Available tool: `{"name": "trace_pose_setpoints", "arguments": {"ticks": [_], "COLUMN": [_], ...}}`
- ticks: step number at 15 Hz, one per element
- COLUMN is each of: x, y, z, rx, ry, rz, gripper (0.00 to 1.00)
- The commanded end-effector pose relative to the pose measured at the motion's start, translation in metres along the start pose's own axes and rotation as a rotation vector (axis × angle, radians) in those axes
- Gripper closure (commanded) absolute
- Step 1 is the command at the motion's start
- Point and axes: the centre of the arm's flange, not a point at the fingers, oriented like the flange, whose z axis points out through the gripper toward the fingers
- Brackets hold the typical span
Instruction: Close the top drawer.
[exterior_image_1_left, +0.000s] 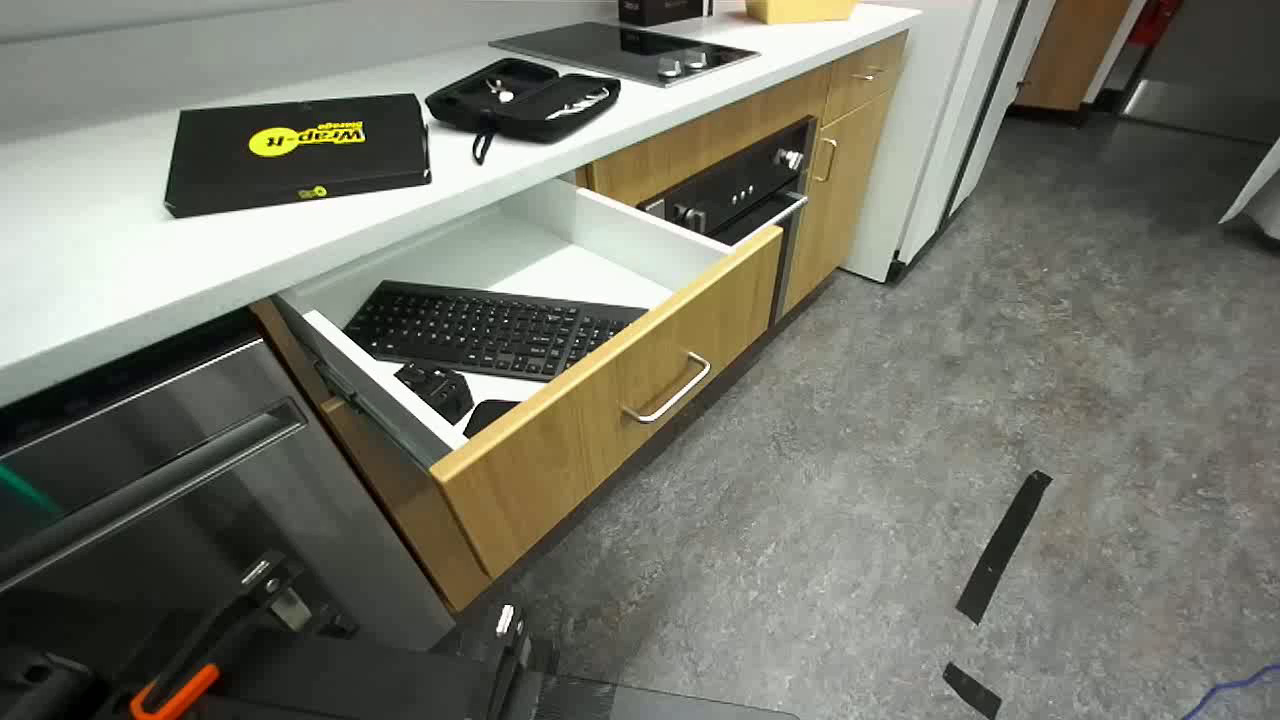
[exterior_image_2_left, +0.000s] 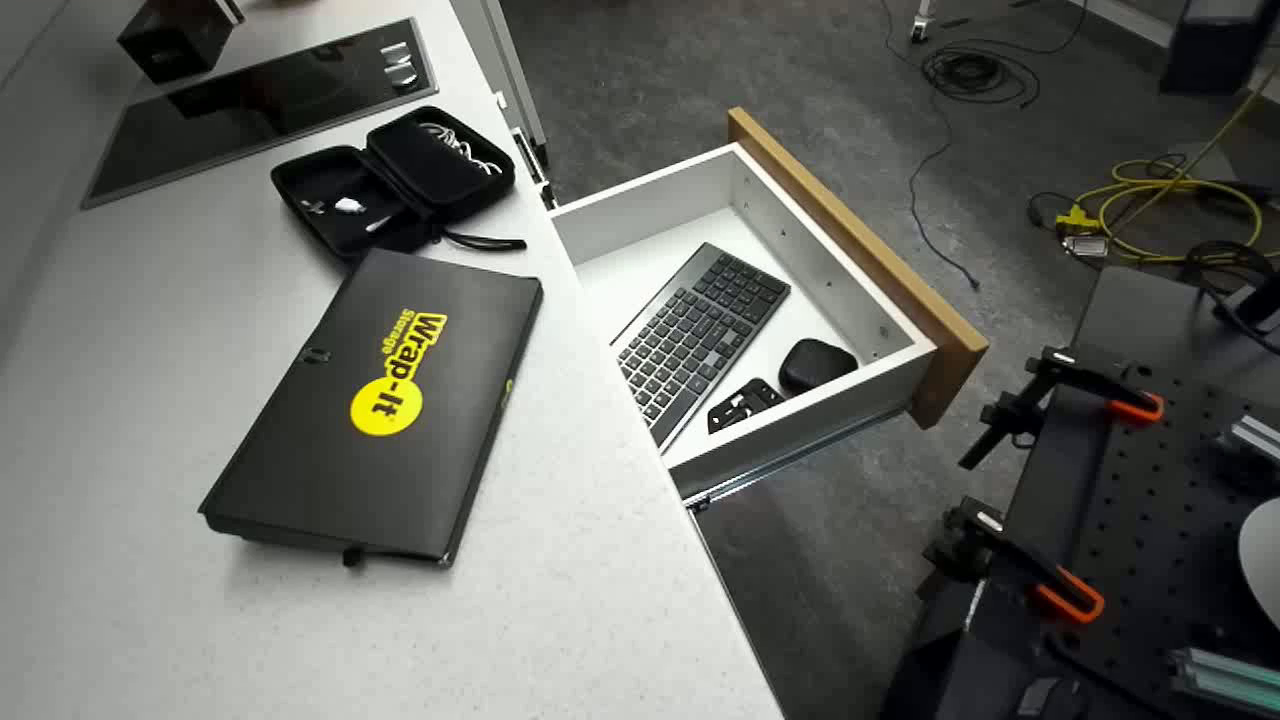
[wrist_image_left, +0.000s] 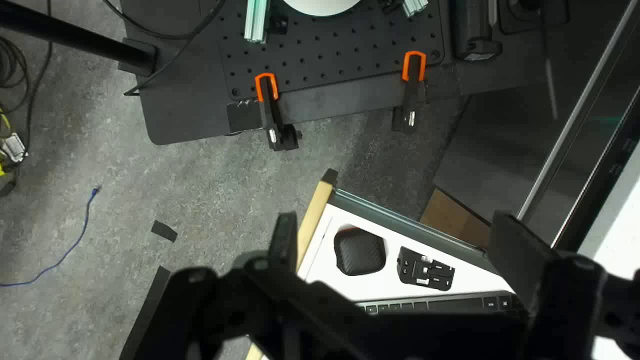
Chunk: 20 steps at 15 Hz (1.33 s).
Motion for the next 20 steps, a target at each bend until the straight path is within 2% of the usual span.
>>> {"name": "trace_pose_setpoints", "arguments": {"ticks": [1,3,5,7,12,15,17,18,20], "x": [0.0,0.0,0.02,0.05,0.12,0.146,0.152,0.129,0.133], "y": [0.0,0.0,0.005,0.025,0.102,0.151,0.171,0.157,0.164], "z": [0.0,0.0,0.009,0.031,0.106,0.148,0.165,0.156,0.168], "rx": [0.0,0.0,0.009,0.014,0.051,0.056,0.086,0.087,0.089], "ry": [-0.001,-0.001,0.018,0.027,0.035,0.04,0.002,0.023,-0.004], "rz": [0.0,0.0,0.041,0.108,0.285,0.413,0.485,0.416,0.426], "gripper": [0.0,0.0,0.0,0.0,0.0,0.0,0.0,0.0,0.0]}}
